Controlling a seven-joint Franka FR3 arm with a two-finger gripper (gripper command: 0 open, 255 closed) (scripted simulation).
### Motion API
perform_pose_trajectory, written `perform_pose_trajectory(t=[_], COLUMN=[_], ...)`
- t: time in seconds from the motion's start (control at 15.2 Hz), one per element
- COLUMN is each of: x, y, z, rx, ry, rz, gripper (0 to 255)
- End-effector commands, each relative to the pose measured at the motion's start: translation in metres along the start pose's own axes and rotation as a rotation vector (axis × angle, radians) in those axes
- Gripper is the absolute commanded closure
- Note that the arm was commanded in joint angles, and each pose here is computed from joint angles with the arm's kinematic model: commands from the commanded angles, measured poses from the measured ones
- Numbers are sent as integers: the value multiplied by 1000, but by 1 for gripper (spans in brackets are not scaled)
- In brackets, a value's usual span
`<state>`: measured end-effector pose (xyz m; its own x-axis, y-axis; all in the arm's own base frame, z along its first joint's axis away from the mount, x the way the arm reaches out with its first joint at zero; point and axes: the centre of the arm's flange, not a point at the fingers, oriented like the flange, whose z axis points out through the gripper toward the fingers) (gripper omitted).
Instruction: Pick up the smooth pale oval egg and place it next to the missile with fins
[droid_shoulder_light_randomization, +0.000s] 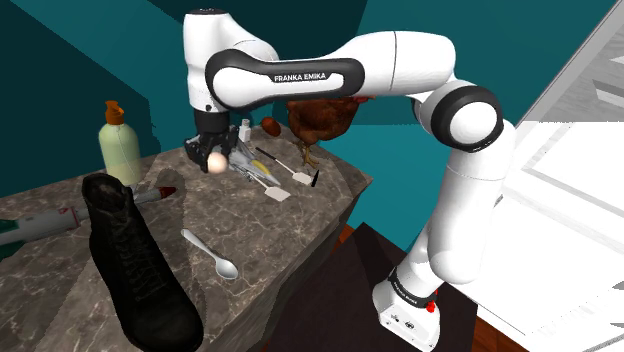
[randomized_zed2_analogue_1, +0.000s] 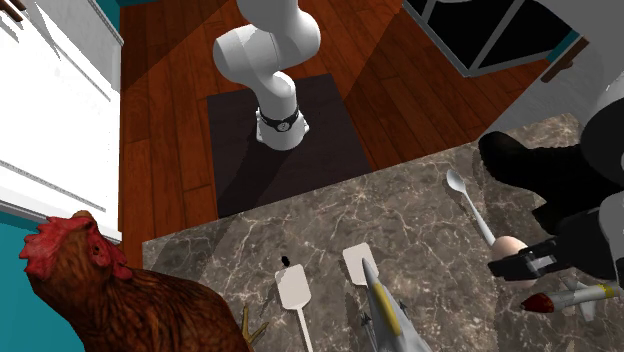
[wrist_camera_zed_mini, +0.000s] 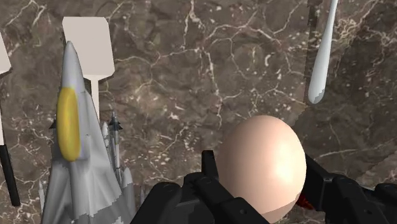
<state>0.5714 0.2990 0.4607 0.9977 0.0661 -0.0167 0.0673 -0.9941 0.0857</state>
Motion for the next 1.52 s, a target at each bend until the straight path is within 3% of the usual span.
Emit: perform_pose_trajectory(t=[0.0, 1.45], x=[1, 3], y=[-1, -11], z=[11, 125], rx=[0, 0], ry=[1, 1], rz=[0, 0], gripper=[255, 255])
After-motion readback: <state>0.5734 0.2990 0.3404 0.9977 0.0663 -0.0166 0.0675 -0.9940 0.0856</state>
